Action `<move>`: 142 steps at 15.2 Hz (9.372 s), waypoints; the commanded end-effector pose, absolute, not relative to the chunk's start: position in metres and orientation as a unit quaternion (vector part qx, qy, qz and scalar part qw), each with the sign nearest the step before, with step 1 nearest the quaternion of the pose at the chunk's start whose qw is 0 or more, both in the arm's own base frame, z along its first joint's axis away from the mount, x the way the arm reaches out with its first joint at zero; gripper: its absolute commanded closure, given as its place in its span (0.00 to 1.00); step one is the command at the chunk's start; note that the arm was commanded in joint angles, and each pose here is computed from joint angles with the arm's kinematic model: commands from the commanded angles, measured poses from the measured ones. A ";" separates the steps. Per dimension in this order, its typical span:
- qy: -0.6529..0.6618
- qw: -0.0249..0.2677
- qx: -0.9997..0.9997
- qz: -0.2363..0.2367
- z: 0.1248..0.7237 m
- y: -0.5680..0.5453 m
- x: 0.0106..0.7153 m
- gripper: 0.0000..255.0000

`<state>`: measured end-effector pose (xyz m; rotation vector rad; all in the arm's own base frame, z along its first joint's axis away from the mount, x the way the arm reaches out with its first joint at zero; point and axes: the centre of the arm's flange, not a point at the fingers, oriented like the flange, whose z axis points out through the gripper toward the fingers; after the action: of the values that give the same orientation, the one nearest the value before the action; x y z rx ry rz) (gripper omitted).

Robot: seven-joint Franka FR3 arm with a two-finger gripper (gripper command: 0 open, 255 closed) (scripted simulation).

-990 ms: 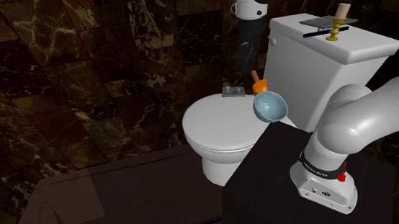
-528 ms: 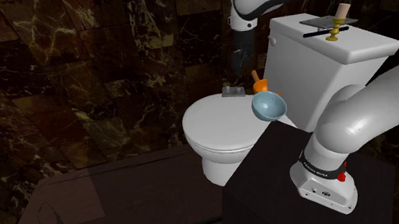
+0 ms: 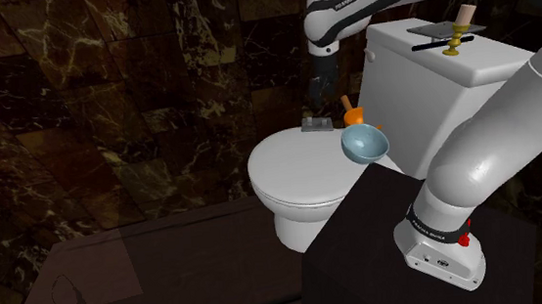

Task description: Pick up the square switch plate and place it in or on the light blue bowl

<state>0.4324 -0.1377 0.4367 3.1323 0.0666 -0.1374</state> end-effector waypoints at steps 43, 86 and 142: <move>-0.072 0.002 0.994 -0.078 0.186 -0.368 0.566 1.00; -0.072 0.002 0.994 -0.078 0.371 -0.363 0.554 1.00; -0.072 0.002 0.994 -0.078 0.349 -0.251 0.310 0.00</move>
<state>0.3092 -0.2507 0.3407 3.1195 -0.2240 -0.2405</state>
